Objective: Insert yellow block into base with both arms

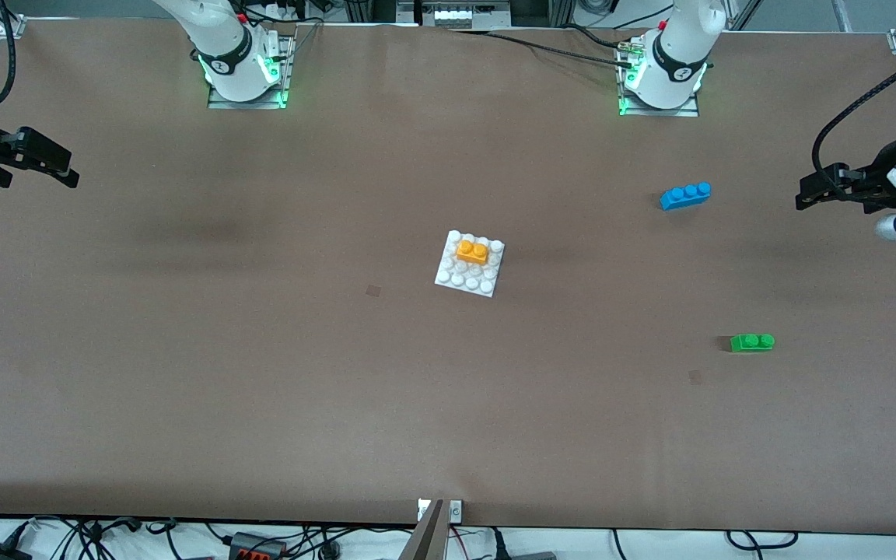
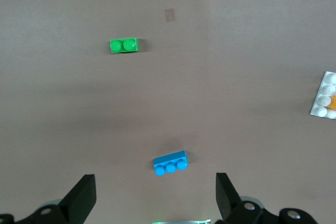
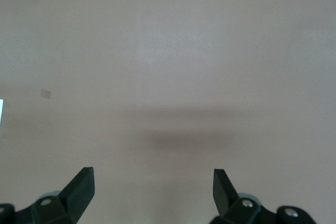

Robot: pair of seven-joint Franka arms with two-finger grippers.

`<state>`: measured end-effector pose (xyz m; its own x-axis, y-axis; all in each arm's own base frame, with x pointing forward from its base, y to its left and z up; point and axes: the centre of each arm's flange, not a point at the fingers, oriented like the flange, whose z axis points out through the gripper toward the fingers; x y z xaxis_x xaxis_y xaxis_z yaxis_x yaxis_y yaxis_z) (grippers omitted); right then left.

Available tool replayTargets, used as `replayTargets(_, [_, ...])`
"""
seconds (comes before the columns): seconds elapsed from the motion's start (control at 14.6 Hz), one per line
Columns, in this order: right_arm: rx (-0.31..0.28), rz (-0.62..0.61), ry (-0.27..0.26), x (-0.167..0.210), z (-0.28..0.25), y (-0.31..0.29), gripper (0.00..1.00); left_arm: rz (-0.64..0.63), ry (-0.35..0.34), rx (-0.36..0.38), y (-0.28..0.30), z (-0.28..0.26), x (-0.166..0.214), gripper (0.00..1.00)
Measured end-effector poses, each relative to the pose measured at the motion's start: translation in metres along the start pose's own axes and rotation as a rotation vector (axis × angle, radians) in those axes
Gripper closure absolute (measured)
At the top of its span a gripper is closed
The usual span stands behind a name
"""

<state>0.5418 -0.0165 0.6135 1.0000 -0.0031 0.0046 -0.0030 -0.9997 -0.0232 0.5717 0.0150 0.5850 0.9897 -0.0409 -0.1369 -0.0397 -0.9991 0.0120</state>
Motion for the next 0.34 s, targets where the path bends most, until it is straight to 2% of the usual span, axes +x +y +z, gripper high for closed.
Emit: replayTargets(0.34, [0.0, 0.0, 0.0, 0.0, 0.0, 0.0, 0.0, -0.004, 0.0, 0.0, -0.0004, 0.0, 0.0, 0.0])
